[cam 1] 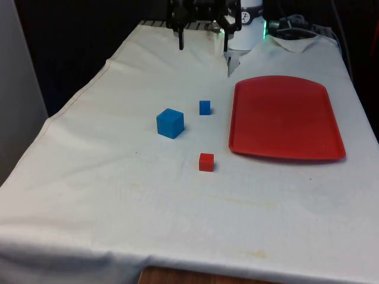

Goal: Pick up the largest block and place it onto the tray.

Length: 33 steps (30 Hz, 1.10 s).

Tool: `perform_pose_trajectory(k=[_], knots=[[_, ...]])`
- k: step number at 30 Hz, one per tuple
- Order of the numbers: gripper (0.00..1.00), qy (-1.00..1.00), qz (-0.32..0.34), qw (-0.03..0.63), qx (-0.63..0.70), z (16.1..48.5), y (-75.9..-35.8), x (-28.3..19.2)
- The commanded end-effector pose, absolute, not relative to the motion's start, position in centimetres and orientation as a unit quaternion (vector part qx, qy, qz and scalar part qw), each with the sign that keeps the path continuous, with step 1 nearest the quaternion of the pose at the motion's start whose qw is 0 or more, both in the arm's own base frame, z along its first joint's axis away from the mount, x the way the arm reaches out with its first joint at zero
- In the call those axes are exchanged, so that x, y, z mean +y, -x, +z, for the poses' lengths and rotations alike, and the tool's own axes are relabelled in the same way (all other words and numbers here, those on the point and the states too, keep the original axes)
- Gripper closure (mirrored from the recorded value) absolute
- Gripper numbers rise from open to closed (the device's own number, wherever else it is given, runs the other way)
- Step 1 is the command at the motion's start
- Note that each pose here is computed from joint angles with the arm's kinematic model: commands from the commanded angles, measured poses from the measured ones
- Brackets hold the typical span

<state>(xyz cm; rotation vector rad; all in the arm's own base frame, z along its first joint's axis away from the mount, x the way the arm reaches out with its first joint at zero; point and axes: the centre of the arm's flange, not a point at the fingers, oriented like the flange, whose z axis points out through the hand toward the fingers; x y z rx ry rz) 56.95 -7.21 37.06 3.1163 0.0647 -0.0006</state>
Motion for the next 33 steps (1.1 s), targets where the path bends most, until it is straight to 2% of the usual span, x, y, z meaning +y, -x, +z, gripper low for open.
perform_pose_trajectory(k=[1,16,33], knots=[[0.0,-1.0,0.005,0.011,0.02,36.5,-56.9,-7.8],[0.0,-1.0,0.003,0.019,0.001,31.6,-56.6,-11.8],[0.0,-0.998,0.005,0.027,-0.049,27.1,-56.7,-13.4]])
